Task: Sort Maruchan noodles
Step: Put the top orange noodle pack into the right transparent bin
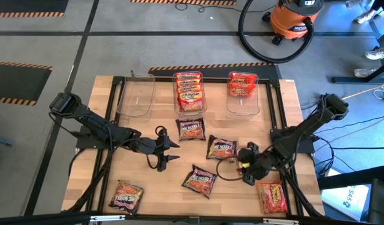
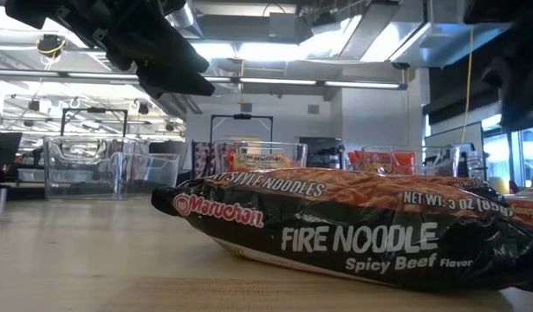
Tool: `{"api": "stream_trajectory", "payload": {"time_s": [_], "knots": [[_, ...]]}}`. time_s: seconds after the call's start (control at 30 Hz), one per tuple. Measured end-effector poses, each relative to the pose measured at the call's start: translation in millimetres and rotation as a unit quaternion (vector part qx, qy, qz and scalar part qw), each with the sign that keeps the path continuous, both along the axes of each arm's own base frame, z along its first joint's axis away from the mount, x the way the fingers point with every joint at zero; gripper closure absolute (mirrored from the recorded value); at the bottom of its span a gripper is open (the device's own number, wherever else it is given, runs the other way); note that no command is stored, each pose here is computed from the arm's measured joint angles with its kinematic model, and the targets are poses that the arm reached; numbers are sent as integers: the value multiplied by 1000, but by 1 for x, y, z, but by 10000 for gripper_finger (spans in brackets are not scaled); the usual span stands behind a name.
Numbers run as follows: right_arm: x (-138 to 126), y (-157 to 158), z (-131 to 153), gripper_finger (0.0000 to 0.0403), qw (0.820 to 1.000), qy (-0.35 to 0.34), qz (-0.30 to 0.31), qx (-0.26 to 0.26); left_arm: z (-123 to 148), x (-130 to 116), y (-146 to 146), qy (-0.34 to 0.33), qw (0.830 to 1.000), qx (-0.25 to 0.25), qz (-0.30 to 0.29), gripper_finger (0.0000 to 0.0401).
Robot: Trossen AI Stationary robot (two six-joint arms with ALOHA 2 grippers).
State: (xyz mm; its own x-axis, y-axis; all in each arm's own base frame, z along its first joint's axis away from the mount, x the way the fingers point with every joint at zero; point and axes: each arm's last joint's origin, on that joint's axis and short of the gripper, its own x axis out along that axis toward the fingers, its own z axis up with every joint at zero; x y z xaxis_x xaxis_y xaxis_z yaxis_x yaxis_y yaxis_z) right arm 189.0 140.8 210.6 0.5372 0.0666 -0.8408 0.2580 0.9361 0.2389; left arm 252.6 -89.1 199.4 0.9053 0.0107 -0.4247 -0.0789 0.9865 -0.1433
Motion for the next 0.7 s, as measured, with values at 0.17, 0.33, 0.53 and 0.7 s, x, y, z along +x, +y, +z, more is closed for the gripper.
{"api": "stream_trajectory", "payload": {"time_s": [0.17,0.33,0.53,0.7], "knots": [[4,-1,1,205,999,-38,-9,-35,0,0,0,-1,1000,0,0,180],[5,-1,1,205,998,-42,-12,-46,0,0,0,-1,1000,-2,1,180],[7,-6,0,160,998,-31,-42,-27,0,0,0,-1,1000,-3,-1,180],[5,-7,-7,98,998,16,-56,0,0,0,0,-1,1000,-4,-2,180]]}}
